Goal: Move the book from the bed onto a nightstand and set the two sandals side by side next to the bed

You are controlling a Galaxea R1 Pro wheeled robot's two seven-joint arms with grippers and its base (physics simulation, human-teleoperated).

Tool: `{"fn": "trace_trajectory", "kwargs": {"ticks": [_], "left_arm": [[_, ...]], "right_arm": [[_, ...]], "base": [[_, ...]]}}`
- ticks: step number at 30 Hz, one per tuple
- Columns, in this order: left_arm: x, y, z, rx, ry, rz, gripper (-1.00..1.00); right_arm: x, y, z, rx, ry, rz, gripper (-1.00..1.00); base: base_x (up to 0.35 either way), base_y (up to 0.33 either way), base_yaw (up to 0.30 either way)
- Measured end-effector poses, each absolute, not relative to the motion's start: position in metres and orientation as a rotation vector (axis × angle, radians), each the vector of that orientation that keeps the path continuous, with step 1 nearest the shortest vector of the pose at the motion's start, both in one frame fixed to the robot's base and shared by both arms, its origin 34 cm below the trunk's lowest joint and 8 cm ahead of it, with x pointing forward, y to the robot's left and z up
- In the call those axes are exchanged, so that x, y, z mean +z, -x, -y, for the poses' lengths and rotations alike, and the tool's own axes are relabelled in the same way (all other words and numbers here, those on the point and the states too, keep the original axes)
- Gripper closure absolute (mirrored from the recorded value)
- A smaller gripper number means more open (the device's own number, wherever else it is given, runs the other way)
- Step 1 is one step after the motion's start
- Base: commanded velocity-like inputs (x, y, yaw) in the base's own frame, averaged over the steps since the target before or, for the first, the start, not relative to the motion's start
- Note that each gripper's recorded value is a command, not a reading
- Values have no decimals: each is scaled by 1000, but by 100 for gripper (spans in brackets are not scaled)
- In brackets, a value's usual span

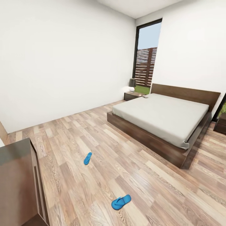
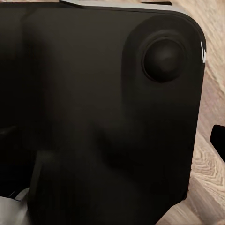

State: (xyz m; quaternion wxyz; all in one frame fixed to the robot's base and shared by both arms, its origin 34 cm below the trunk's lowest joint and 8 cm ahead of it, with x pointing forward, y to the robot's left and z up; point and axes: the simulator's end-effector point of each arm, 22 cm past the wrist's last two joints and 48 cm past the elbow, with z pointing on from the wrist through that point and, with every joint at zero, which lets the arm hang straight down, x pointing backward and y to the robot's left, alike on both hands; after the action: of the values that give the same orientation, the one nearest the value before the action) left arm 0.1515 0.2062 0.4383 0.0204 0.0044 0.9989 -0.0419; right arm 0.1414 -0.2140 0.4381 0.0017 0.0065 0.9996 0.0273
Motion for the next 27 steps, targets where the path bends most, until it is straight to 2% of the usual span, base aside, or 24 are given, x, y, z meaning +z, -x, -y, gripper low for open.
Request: {"fn": "trace_trajectory", "kwargs": {"ticks": [19,27], "left_arm": [[438,-151,-206,-130,-10,-3098,-100],[438,-151,-206,-131,-9,-3098,-100]], "right_arm": [[438,-141,214,86,-21,-3138,-100],[438,-141,214,86,-21,-3137,-100]], "base": [[0,0,-275],[0,0,-187]]}}
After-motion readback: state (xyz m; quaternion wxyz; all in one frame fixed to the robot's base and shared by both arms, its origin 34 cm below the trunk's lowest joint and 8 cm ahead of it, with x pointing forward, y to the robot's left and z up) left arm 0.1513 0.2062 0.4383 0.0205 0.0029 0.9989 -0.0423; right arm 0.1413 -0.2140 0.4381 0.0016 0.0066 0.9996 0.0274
